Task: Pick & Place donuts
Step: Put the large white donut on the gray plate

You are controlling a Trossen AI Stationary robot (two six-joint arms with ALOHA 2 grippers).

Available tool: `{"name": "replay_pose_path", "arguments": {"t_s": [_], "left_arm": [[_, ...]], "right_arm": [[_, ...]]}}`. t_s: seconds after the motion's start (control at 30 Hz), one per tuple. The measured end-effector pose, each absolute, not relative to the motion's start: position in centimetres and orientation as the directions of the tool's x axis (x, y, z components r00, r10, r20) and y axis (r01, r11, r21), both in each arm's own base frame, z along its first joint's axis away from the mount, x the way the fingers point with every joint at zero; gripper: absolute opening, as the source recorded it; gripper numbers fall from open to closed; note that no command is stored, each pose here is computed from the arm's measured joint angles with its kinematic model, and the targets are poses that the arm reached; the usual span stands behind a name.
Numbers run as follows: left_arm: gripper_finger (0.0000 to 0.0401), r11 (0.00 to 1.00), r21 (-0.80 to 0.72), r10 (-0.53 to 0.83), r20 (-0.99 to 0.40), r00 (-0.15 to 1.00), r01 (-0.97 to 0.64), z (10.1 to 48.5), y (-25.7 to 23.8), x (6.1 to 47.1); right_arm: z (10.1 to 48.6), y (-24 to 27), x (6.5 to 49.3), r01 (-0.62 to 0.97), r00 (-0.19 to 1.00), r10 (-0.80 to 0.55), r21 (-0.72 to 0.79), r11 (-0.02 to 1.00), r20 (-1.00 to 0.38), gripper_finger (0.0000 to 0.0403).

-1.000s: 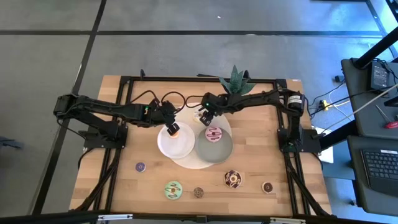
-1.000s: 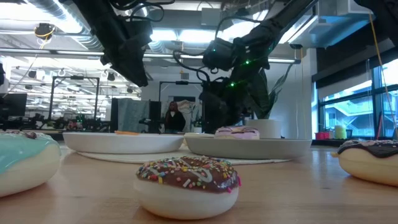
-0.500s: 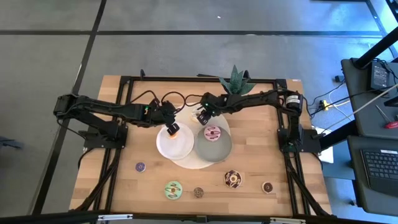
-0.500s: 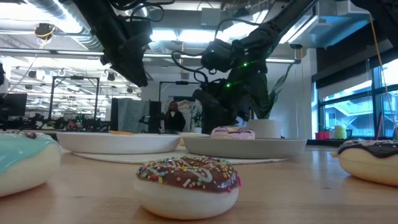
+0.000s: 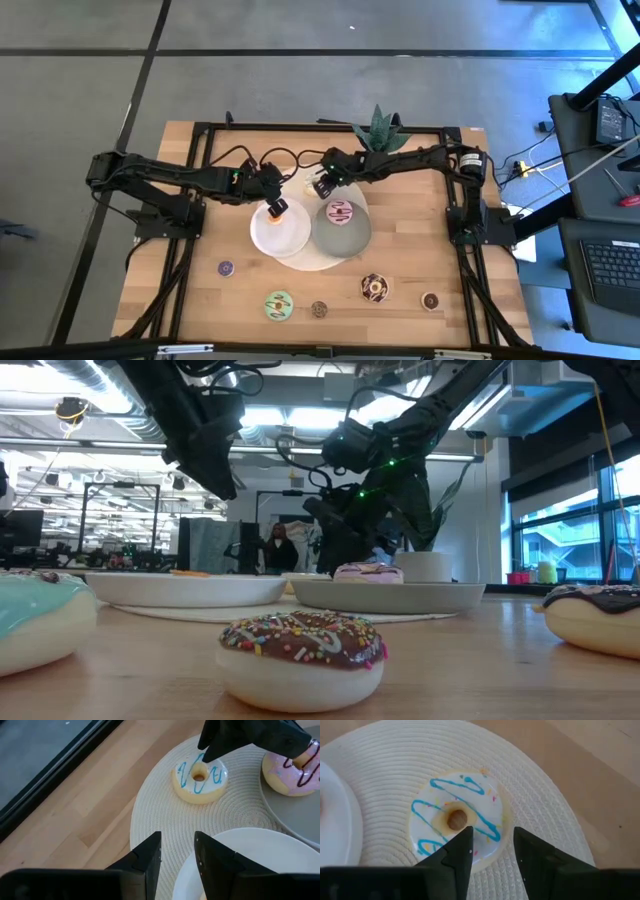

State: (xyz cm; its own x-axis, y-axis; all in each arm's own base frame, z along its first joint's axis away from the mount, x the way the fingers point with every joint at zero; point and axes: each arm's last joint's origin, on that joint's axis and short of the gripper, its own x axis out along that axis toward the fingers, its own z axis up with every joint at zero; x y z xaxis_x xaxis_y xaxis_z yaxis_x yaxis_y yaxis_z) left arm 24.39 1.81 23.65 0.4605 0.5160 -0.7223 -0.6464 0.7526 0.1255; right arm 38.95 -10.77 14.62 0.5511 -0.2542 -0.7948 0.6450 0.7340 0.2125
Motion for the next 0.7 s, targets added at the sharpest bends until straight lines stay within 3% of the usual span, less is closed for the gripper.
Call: {"name": "replay_pose_path", "arguments": {"t_s": [0.47, 0.7], "left_arm": [[0.0113, 0.754, 0.123, 0.513, -0.724, 0.462, -0.646, 23.6, 1.8, 24.4], [0.0110, 0.754, 0.123, 0.513, -0.724, 0.462, -0.645, 23.6, 1.8, 24.4]], "right_arm": [[12.8, -10.6, 39.9, 0.631, 0.572, -0.253, 0.222, 0.743, -0.780, 0.0141], [12.8, -10.5, 39.9, 0.604, 0.571, -0.252, 0.193, 0.773, -0.781, 0.0097]]}}
